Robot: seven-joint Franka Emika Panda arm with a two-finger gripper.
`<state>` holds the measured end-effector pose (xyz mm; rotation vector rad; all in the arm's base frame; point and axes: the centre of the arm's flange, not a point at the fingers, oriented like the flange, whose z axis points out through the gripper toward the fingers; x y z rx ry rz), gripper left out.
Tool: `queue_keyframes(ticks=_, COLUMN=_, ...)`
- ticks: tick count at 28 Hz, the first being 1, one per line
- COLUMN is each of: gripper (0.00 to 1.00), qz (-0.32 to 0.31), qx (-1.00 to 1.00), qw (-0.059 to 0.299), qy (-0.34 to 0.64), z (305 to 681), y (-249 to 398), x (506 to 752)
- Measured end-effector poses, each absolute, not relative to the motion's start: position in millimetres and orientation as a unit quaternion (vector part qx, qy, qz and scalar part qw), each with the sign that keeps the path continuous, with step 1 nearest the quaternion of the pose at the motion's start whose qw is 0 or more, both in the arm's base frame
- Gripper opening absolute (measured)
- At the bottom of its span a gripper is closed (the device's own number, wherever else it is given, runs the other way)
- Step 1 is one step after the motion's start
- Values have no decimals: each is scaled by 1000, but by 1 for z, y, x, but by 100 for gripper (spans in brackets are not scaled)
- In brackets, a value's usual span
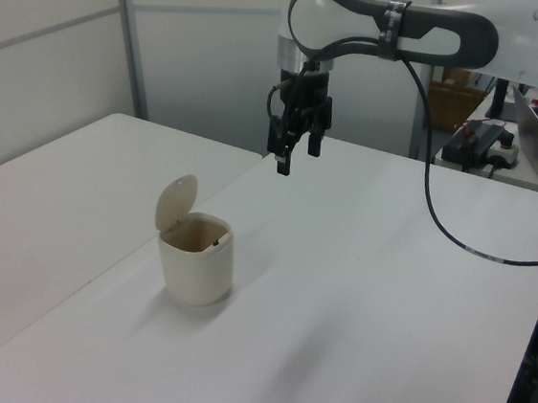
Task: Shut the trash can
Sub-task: 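Move the gripper down toward the raised lid of the cream trash can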
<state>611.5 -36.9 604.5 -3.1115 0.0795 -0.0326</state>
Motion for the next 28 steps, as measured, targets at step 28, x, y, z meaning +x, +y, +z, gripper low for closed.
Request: queue_keyframes(ticks=28, gripper=97, qz=-250, qx=-965, qw=52, qy=59, z=598, y=-17, x=689)
